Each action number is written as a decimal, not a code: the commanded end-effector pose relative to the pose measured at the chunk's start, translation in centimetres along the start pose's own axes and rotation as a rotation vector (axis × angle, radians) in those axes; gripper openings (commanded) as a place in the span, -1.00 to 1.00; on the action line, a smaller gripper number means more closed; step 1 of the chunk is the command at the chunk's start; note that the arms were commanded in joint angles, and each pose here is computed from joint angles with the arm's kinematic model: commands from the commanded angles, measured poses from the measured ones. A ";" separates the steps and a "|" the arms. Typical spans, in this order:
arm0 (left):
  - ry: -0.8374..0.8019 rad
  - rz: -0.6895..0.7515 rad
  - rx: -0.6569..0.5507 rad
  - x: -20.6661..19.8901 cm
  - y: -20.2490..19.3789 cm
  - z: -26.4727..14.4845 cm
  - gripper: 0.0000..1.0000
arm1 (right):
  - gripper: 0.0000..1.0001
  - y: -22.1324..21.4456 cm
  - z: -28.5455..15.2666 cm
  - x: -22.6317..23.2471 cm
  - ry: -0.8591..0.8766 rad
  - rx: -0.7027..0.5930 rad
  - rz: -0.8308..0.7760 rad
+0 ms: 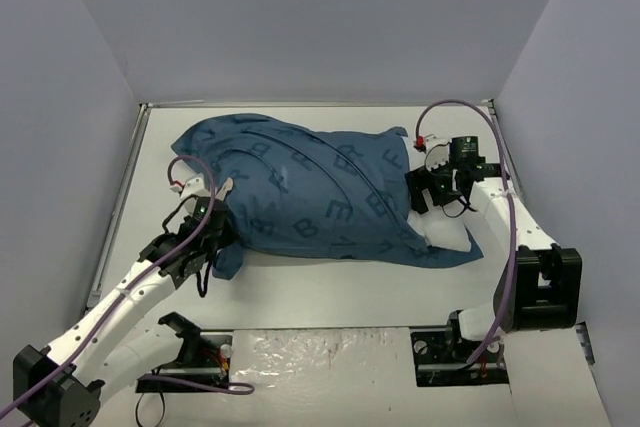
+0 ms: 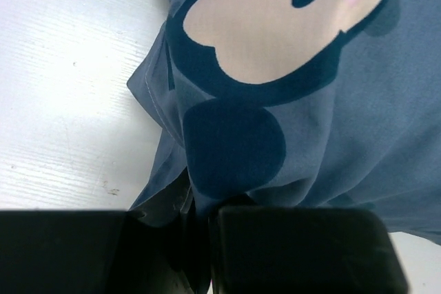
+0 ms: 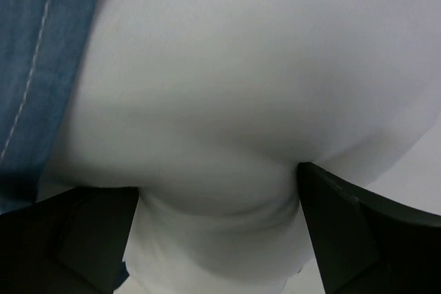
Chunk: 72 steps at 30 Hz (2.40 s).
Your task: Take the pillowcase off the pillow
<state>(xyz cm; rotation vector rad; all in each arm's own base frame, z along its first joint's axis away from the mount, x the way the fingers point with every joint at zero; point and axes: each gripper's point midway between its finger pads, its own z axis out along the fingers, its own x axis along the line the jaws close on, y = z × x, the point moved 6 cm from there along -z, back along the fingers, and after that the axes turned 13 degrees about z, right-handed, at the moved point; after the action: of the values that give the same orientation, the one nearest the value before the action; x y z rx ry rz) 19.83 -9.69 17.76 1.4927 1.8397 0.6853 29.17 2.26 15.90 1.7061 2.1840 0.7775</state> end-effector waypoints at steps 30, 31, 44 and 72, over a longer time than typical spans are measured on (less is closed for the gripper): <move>0.277 -0.352 -0.274 13.9 11.8 -0.7 -0.95 | -1.00 4.7 -2.9 -17.9 -0.097 -0.219 0.203; 0.242 -0.350 -0.270 13.4 11.8 -0.6 -0.95 | -1.00 4.7 -2.8 -17.6 -0.073 -0.220 0.197; -0.367 0.313 -0.100 -2.4 9.2 2.7 0.50 | -0.99 5.9 -2.3 -12.9 0.059 -0.182 0.079; 0.066 0.545 -0.048 -0.1 8.2 8.4 -0.95 | -1.00 7.9 -4.6 -12.1 0.022 -0.238 0.078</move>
<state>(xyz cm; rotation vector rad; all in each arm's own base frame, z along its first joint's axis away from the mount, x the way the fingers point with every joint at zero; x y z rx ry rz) 31.35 -12.86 15.20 2.1314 1.2634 0.8144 36.87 -7.68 19.84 1.6987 2.0363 1.0543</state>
